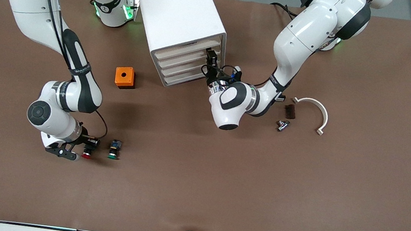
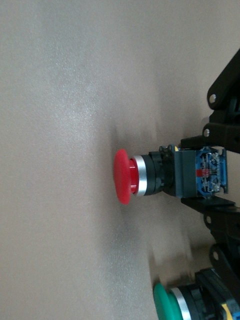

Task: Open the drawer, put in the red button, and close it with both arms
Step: 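Grasp the red push-button with the right gripper while the left grips the drawer, then pull the drawer open with the left gripper while the right lifts the button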

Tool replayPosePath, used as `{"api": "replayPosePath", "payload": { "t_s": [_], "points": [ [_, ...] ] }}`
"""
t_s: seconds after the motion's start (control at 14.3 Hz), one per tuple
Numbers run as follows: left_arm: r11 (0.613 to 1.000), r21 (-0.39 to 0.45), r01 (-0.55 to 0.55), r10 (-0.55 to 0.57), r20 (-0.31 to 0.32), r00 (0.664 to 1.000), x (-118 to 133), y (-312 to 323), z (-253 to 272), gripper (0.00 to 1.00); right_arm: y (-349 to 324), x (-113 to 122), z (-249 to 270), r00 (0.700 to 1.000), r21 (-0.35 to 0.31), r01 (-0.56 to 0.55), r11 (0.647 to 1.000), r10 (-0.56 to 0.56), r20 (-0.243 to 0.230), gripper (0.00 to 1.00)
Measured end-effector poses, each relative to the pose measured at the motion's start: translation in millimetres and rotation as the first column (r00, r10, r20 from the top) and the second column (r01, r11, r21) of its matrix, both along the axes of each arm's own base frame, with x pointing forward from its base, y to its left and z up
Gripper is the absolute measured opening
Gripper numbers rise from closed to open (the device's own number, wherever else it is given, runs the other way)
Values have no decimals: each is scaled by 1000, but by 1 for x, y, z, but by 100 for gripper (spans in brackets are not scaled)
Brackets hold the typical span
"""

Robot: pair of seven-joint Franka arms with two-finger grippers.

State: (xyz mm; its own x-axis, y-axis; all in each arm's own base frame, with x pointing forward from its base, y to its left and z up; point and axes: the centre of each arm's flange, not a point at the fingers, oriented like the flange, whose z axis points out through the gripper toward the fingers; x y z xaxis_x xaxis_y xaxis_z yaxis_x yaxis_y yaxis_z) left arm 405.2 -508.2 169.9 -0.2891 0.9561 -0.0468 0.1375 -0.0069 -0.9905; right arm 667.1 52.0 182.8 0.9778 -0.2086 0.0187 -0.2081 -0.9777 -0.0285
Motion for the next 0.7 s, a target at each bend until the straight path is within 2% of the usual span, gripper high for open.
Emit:
{"api": "replayPosePath", "payload": {
  "t_s": [0.07,0.28,0.42,0.49,0.7],
  "points": [
    [1000,-1,1,-1,-2,1000,-1,-1,0,22,0,0,0,1000,0,0,1000,0,-6,42],
    [1000,4,1,-1,-7,1000,-3,-2,0,16,-1,0,22,996,-3,41,999,-41,-74,42],
    [1000,6,-1,1,-8,1000,-2,-2,0,13,5,-2,71,979,-14,160,987,-160,-126,42],
    [1000,6,-3,3,-8,1000,-1,-2,1,11,13,-5,103,967,-20,213,977,-214,-137,42],
    [999,3,-34,34,-11,999,12,7,1,11,64,-30,195,923,-35,358,933,-360,-135,42]
  ]
}}
